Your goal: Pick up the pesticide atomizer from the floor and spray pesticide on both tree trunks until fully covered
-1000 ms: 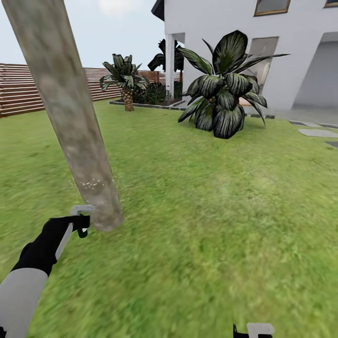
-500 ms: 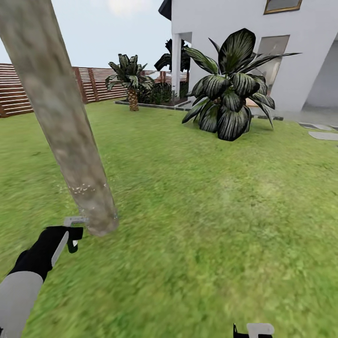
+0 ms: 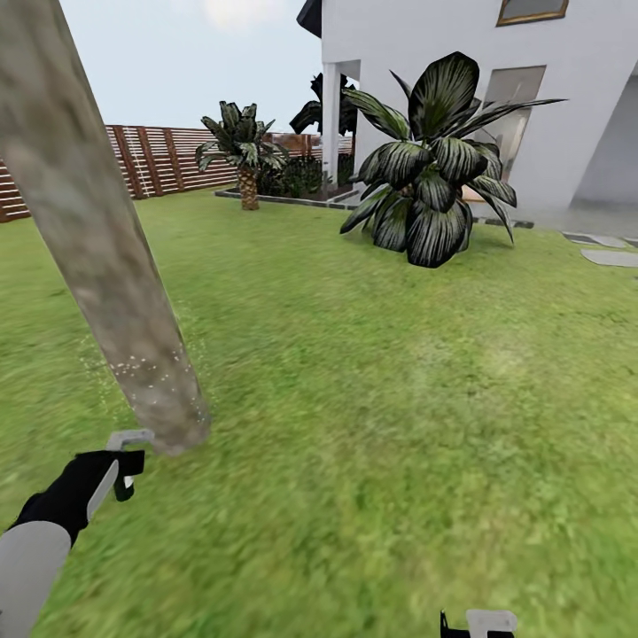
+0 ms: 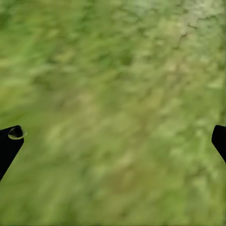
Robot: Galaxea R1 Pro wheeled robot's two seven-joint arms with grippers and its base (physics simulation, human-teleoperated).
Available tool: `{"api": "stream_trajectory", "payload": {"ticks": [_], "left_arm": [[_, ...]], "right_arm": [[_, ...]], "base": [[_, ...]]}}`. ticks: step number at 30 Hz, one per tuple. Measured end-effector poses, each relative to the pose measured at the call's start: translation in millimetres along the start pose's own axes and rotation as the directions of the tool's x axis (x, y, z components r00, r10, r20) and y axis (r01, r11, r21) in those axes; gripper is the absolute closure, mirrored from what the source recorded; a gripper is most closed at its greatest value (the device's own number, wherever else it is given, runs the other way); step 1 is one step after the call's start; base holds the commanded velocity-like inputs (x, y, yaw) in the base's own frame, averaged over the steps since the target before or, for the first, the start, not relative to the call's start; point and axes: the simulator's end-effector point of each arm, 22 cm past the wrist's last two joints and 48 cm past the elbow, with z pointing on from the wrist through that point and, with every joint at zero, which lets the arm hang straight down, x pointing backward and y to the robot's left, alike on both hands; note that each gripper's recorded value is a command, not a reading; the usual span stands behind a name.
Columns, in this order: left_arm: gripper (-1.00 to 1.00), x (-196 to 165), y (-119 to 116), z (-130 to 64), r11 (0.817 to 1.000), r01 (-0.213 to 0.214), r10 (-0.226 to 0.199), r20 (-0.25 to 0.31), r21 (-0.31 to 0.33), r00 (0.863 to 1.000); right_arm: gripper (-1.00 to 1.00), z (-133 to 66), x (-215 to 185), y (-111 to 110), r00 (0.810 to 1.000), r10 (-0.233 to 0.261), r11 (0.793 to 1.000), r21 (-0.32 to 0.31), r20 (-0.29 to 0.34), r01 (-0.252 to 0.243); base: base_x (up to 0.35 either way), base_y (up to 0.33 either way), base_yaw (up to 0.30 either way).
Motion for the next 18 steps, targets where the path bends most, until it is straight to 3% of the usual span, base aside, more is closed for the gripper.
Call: {"api": "stream_trajectory", "payload": {"ticks": [3,5,6,8,10,12,15,18], "left_arm": [[1.00,4.8,-34.6,-0.6,0.999,0.006,-0.006,-0.008,0.049,1.000],[1.00,4.3,-32.6,-0.6,0.999,0.002,-0.002,-0.009,0.043,1.000],[1.00,3.4,-26.6,-0.5,0.999,0.000,0.000,-0.009,0.034,1.000],[1.00,-2.1,24.2,-0.4,0.999,-0.013,0.013,-0.002,-0.035,1.000],[1.00,8.2,28.6,2.7,0.999,-0.006,0.005,-0.023,-0.037,1.000],[1.00,14.3,22.0,4.3,1.000,-0.004,0.003,-0.035,-0.029,0.999],[1.00,21.4,-29.0,4.2,0.999,-0.007,0.009,-0.043,0.032,0.999],[1.00,22.2,-30.5,4.2,0.999,-0.005,0.007,-0.045,0.033,0.999]], "right_arm": [[-1.00,-0.1,-0.1,0.6,1.000,0.000,1.000,-0.001,0.000,0.000],[-1.00,-0.2,-0.2,1.2,1.000,0.000,1.000,-0.002,0.000,0.000],[-1.00,-0.2,-0.2,1.3,1.000,0.000,1.000,-0.002,0.000,0.000],[-1.00,-0.2,-0.3,1.5,1.000,-0.001,1.000,-0.003,0.001,0.001],[-1.00,-0.2,-0.2,1.3,1.000,0.000,1.000,-0.002,0.000,0.000],[-1.00,-0.2,-0.1,1.3,1.000,0.000,1.000,-0.002,0.000,0.000],[-1.00,-0.2,-0.1,1.2,1.000,0.000,1.000,-0.002,0.000,0.000],[-1.00,-0.2,-0.2,1.4,1.000,0.000,1.000,-0.002,0.000,0.000]], "base": [[0.000,0.000,0.000],[0.000,0.000,0.000],[0.000,0.000,0.000],[0.000,0.000,0.110],[0.000,0.000,0.234],[0.000,0.000,0.268],[0.000,0.000,0.276],[0.000,0.000,0.122]]}}
